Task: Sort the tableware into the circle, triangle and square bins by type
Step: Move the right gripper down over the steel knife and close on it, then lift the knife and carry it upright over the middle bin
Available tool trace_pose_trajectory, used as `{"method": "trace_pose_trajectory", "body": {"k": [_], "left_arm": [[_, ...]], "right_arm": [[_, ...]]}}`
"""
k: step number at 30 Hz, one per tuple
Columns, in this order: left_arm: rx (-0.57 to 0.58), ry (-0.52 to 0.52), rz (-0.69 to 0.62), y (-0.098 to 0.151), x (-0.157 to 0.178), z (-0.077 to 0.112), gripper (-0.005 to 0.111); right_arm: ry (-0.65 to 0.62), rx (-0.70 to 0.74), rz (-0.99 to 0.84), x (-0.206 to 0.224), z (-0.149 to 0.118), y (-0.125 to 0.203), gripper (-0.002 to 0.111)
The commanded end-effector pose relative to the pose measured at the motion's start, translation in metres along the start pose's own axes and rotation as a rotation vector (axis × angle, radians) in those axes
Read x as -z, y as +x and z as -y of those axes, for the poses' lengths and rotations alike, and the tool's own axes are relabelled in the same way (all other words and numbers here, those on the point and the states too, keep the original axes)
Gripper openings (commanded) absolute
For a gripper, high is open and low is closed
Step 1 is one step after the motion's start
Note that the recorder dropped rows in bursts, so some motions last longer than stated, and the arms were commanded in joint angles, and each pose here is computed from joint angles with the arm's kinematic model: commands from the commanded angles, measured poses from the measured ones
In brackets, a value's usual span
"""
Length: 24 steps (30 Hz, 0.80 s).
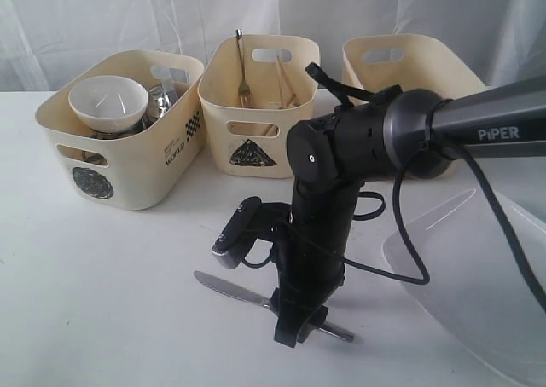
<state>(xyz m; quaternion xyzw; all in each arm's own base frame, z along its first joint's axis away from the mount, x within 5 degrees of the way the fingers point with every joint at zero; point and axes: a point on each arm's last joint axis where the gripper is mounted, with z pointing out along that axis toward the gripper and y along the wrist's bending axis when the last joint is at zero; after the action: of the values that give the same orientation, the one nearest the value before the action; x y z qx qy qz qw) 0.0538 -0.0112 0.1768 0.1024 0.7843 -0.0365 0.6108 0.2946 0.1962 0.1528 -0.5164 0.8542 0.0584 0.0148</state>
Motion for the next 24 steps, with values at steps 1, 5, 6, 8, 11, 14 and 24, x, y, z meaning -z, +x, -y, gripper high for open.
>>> {"method": "trace_pose_trajectory", "body": {"k": [1,5,6,8,11,14,24], "left_arm": [[0.009,-0.001,-0.003,0.001,0.000,0.000,0.025],[0.009,-0.001,-0.003,0.001,0.000,0.000,0.025],[0.009,-0.001,-0.003,0.001,0.000,0.000,0.025],[0.009,-0.001,-0.003,0.001,0.000,0.000,0.025],[0.009,-0.001,-0.003,0.001,0.000,0.000,0.025],[0.009,-0.001,-0.003,0.001,0.000,0.000,0.025],[0.009,-0.001,-0.003,0.001,0.000,0.000,0.025]], "right_arm": [[0.022,0.015,0.030,-0.002,0.001,0.000,0.055],[0.023,0.028,0.028,-0.008,0.002,-0.001,0.055],[0.019,0.026,0.025,-0.010,0.002,-0.001,0.055],[0.011,0.023,0.014,-0.014,0.003,-0.001,0.055],[0.002,0.023,0.000,-0.021,0.003,-0.001,0.055],[-0.003,0.022,-0.008,-0.024,0.004,-0.001,0.055],[-0.045,0.008,-0.039,-0.026,0.001,0.002,0.008]]}}
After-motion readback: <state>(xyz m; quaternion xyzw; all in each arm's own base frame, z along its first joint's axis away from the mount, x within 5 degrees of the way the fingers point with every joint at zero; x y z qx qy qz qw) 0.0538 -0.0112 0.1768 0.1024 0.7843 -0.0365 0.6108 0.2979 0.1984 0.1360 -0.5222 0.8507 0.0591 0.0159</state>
